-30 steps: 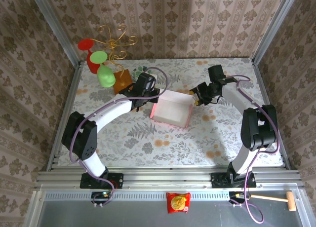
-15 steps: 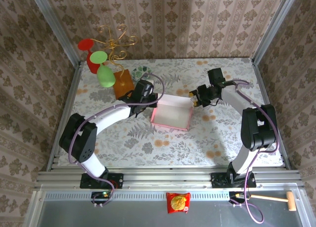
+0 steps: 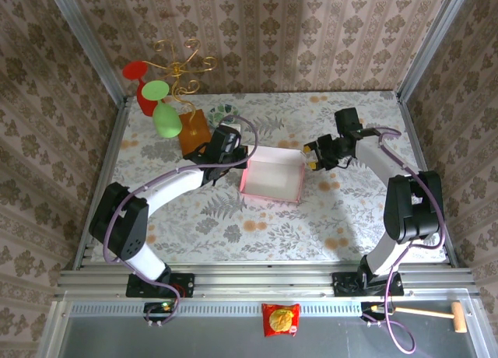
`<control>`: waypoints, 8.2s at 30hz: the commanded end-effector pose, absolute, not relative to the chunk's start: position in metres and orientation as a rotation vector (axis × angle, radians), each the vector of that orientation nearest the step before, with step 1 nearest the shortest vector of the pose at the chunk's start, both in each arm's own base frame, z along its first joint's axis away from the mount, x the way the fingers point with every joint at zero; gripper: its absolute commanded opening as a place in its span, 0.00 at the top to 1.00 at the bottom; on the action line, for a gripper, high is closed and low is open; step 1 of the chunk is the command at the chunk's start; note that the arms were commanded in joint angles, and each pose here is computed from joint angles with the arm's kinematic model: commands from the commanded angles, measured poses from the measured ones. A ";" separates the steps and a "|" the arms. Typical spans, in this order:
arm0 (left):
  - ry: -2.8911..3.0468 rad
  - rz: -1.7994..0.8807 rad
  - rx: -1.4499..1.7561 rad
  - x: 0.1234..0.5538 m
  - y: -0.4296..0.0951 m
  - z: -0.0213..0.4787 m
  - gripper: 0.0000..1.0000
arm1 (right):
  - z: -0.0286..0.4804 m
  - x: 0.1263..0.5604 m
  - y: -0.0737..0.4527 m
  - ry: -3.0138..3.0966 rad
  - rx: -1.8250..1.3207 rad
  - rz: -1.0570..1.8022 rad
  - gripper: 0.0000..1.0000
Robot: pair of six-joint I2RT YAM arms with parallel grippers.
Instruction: Fold the paper box
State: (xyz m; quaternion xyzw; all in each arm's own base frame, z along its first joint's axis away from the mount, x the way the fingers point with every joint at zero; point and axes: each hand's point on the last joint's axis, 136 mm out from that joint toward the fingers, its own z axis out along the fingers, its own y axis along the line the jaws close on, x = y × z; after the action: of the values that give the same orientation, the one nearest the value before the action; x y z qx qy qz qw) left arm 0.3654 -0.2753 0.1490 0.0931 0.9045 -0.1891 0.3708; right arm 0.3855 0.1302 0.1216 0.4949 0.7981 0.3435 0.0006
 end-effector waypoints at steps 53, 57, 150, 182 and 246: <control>2.171 -0.685 0.304 0.321 -0.298 0.121 0.93 | 0.083 0.382 0.140 2.551 1.141 1.035 0.72; 2.187 -0.697 0.303 0.315 -0.298 0.117 0.91 | 0.078 0.376 0.137 2.585 1.098 0.995 0.74; 2.881 -0.819 0.064 0.264 -0.261 0.029 0.69 | 0.089 0.358 0.139 2.749 0.532 0.536 0.74; 2.961 -0.771 -0.041 0.243 -0.233 -0.007 0.76 | 0.047 0.307 0.167 2.702 0.447 1.317 0.31; 1.645 -0.443 1.451 0.226 -0.285 0.185 0.02 | 0.133 0.288 0.170 2.670 1.840 1.702 0.72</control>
State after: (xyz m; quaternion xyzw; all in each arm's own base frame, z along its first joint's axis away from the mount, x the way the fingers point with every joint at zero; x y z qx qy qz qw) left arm 0.2336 -0.2750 0.1678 0.5416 0.7366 -0.1630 0.3707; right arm 0.3014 0.1709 0.1307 0.4771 0.7139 0.4605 -0.2252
